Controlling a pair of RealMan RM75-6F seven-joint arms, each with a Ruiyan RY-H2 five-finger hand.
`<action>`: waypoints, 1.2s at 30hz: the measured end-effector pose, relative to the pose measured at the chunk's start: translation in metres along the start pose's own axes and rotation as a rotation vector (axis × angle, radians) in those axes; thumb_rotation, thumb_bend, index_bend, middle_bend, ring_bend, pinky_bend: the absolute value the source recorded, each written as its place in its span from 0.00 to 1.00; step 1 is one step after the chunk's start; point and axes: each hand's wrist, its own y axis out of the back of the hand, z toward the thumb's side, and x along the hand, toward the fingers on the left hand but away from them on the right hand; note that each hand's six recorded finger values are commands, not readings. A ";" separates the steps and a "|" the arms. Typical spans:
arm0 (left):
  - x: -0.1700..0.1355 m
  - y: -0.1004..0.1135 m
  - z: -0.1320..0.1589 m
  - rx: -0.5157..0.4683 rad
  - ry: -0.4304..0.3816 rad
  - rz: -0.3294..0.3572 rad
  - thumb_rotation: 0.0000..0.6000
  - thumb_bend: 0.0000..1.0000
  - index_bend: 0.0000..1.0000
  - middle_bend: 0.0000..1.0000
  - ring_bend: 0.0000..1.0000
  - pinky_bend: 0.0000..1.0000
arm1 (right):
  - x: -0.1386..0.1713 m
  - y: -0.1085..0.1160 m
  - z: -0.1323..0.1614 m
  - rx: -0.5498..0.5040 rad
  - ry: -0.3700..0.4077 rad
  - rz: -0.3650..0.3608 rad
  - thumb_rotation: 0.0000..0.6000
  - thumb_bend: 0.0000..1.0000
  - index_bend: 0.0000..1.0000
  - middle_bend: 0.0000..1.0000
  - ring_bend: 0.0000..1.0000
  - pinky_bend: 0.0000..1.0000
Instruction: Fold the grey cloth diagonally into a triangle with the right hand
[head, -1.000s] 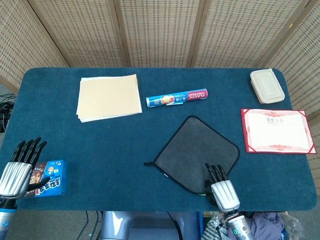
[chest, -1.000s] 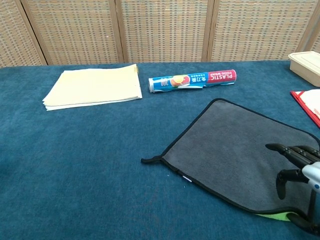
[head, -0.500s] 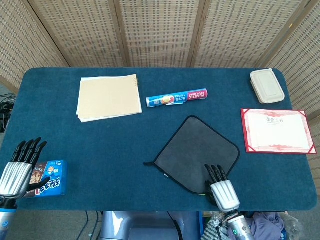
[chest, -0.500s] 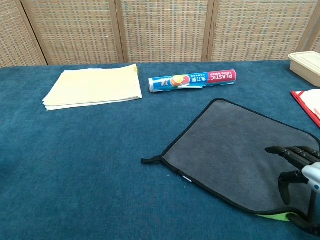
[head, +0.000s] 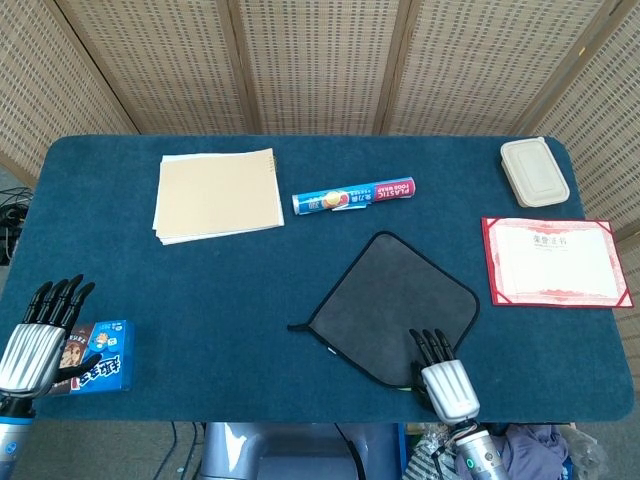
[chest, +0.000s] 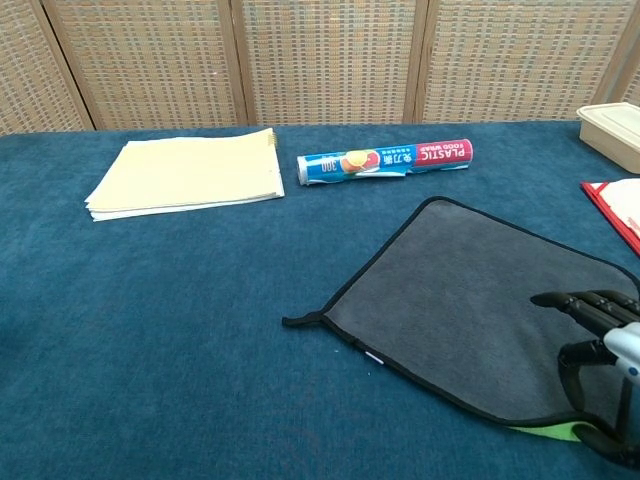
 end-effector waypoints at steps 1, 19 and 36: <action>0.000 0.000 0.000 0.000 0.000 0.001 1.00 0.12 0.00 0.00 0.00 0.00 | 0.000 0.000 0.000 0.000 -0.001 0.000 1.00 0.43 0.57 0.08 0.00 0.00; 0.000 0.000 0.001 0.000 -0.003 0.001 1.00 0.12 0.00 0.00 0.00 0.00 | -0.001 0.002 -0.001 0.005 -0.003 -0.011 1.00 0.55 0.59 0.09 0.00 0.00; 0.000 0.001 0.000 -0.001 -0.003 0.006 1.00 0.12 0.00 0.00 0.00 0.00 | -0.022 0.027 0.007 0.035 0.027 -0.079 1.00 0.55 0.61 0.10 0.00 0.00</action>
